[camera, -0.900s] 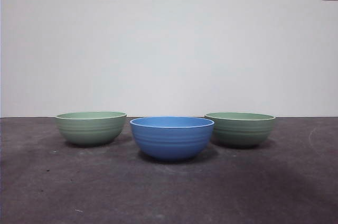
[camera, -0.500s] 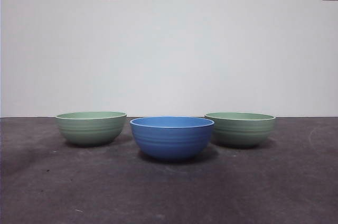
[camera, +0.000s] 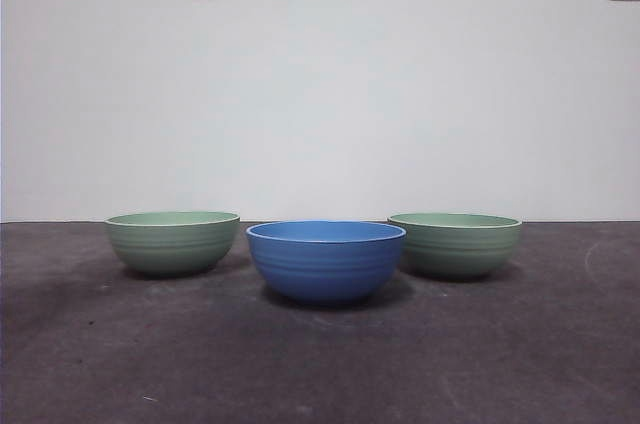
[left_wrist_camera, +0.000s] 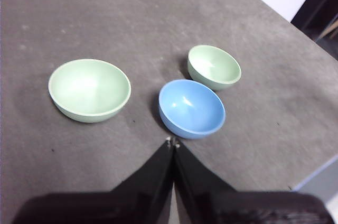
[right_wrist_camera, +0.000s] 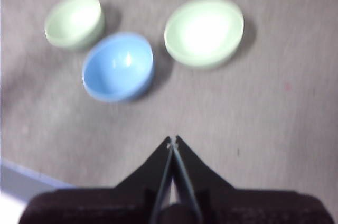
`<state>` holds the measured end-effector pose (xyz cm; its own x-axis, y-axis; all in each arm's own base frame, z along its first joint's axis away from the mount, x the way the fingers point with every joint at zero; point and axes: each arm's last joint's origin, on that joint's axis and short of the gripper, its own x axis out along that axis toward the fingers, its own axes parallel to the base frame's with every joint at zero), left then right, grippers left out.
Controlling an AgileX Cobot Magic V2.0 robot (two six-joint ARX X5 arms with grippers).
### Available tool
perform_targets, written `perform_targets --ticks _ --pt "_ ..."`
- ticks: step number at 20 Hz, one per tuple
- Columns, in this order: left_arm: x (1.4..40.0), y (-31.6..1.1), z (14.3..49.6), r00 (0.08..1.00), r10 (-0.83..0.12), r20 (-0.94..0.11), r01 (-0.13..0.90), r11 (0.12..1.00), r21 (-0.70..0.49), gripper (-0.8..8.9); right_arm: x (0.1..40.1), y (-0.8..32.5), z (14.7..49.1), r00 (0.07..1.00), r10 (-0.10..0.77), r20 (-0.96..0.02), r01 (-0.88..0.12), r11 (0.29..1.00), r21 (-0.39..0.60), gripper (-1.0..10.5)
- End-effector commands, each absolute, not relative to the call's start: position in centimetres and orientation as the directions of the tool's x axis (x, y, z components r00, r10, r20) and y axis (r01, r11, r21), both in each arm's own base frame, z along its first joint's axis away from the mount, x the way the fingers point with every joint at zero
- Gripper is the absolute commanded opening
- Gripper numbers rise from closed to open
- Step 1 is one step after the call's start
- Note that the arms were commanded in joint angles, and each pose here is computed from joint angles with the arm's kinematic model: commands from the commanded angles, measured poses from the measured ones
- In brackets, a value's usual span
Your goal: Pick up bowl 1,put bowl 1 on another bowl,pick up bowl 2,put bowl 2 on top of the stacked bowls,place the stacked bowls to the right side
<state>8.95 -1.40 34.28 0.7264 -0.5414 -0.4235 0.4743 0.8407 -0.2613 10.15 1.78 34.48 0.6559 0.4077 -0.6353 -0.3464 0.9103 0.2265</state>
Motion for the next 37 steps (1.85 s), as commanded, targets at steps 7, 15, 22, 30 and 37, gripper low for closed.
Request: perform_targets --ticks 7,15,22,30,37 --pt "8.8 -1.5 34.0 0.661 -0.572 -0.486 0.491 0.819 -0.296 1.07 10.0 1.8 34.1 0.616 0.403 -0.676 -0.329 0.912 0.244 1.9" --pt "9.3 -1.5 33.7 0.640 -0.572 -0.514 0.463 0.820 -0.337 5.08 10.9 1.8 33.7 0.582 0.401 -0.707 -0.294 0.915 0.277 4.8" --pt "9.4 -1.5 33.7 0.644 -0.572 -0.508 0.465 0.820 -0.333 5.08 14.2 2.1 33.1 0.576 0.396 -0.715 -0.231 0.918 0.322 4.8" --pt "9.3 -1.5 33.7 0.644 -0.572 -0.508 0.466 0.820 -0.333 5.08 23.3 2.8 29.3 0.549 0.394 -0.737 -0.168 0.916 0.365 4.7" --pt "9.3 -1.5 33.7 0.644 -0.572 -0.508 0.466 0.820 -0.333 5.08 31.0 3.6 23.0 0.547 0.395 -0.738 -0.077 0.902 0.425 4.7"
